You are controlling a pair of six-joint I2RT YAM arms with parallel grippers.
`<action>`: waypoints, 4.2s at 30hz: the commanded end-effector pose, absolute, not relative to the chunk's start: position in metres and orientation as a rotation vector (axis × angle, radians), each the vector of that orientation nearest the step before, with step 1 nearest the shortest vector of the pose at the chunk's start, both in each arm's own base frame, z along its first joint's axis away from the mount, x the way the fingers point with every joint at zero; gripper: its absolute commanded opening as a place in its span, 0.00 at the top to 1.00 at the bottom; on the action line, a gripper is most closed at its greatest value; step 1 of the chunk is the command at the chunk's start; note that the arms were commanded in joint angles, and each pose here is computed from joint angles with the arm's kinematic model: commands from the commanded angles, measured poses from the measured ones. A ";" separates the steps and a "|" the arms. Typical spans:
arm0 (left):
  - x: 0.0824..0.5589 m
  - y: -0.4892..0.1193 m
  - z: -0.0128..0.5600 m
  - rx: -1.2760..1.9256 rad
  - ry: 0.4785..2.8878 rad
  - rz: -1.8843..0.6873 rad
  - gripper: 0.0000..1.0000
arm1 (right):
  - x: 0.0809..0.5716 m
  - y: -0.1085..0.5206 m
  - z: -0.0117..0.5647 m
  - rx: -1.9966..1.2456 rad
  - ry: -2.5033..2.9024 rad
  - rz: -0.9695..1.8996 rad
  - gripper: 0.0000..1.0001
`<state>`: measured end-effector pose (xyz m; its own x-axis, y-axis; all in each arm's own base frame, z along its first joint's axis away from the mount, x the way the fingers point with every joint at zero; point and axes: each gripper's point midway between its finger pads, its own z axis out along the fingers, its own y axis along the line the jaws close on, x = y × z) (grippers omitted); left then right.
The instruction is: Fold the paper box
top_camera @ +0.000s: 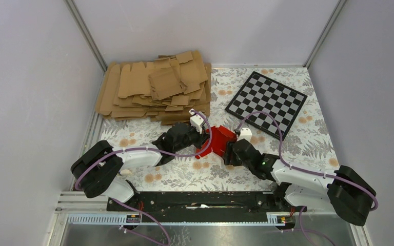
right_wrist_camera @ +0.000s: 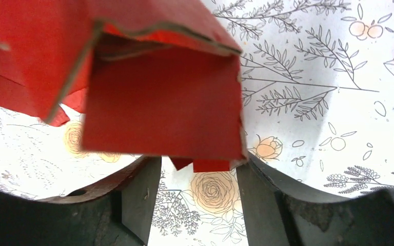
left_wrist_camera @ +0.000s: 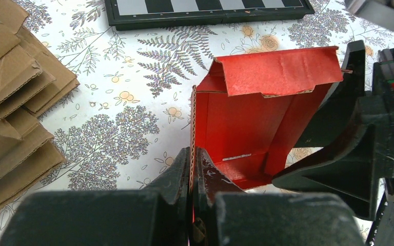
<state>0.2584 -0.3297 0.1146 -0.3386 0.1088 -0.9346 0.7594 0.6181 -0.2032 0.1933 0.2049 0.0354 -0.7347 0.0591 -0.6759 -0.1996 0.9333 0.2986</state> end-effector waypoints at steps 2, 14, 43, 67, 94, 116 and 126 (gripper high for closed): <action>0.263 -0.335 0.126 0.700 1.785 -0.783 1.00 | 0.202 0.214 0.056 -0.110 2.279 0.494 0.43; 0.265 -0.323 0.141 0.640 1.735 -0.756 1.00 | 0.240 0.212 0.062 -0.037 2.200 0.307 0.71; 0.278 -0.310 0.133 0.515 1.708 -0.700 1.00 | 0.313 0.254 0.052 -0.027 2.115 0.390 0.84; 0.278 -0.314 0.129 0.544 1.747 -0.693 1.00 | 0.277 0.278 0.062 -0.288 2.094 0.642 0.34; 0.275 -0.321 0.128 0.579 1.760 -0.725 1.00 | 0.293 0.276 0.042 -0.246 2.173 0.513 0.55; 0.274 -0.329 0.118 0.603 1.809 -0.734 1.00 | 0.294 0.238 -0.019 -0.208 2.396 0.139 0.45; 0.274 -0.329 0.119 0.600 1.808 -0.734 1.00 | 0.302 0.226 -0.001 -0.179 2.364 0.030 0.41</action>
